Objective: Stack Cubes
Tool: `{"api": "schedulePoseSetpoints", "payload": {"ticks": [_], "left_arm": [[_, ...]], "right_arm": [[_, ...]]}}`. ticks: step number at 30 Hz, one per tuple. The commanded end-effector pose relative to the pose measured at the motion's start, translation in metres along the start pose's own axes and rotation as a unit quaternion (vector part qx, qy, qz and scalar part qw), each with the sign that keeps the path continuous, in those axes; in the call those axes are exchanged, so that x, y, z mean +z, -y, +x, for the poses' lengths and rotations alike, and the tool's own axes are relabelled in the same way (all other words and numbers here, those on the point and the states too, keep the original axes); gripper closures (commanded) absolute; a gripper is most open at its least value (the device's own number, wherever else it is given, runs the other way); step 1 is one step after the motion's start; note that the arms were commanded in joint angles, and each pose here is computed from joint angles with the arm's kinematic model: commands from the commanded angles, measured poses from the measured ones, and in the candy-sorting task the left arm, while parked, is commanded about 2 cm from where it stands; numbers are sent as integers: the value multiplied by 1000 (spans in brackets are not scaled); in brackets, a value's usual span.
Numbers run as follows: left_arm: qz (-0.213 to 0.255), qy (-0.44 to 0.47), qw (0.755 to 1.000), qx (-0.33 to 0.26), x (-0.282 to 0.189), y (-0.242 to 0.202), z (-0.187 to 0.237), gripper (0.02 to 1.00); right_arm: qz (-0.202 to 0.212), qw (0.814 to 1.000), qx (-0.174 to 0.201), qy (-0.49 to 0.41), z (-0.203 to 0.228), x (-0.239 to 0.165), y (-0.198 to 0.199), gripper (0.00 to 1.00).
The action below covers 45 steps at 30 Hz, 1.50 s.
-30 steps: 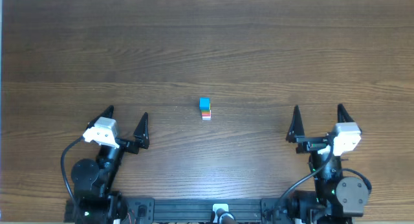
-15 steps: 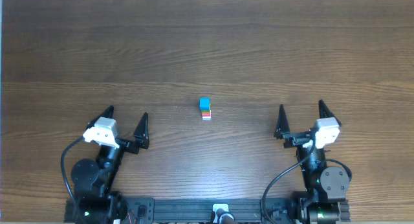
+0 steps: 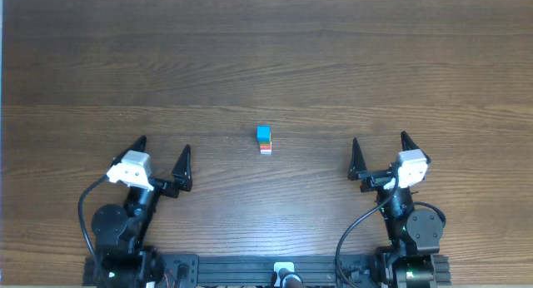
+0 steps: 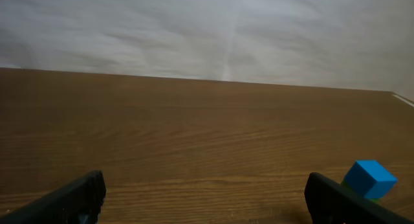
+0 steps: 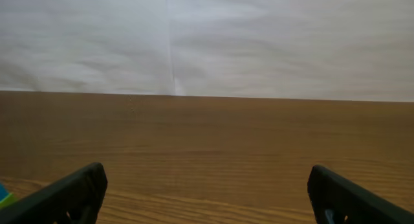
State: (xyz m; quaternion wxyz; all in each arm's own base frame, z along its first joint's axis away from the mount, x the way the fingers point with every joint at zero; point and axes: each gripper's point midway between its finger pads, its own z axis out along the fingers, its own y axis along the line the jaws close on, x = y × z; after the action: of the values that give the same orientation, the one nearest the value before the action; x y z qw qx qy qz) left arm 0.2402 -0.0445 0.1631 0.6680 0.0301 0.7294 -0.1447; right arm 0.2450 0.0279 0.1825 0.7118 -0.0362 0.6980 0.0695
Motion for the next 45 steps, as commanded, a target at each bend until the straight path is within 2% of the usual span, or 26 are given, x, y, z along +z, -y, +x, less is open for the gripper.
{"api": "schedulePoseSetpoints", "payload": {"ticks": [1,5,45], "left_arm": [[6,1,1000,10,0,2,1,18],[6,1,1000,10,0,2,1,18],[6,1,1000,10,0,2,1,18]], "right_arm": [[11,1000,0,-24,14,-1,5,9],[12,999,3,-48,25,-1,5,7],[12,999,3,-47,25,-1,5,9]]}}
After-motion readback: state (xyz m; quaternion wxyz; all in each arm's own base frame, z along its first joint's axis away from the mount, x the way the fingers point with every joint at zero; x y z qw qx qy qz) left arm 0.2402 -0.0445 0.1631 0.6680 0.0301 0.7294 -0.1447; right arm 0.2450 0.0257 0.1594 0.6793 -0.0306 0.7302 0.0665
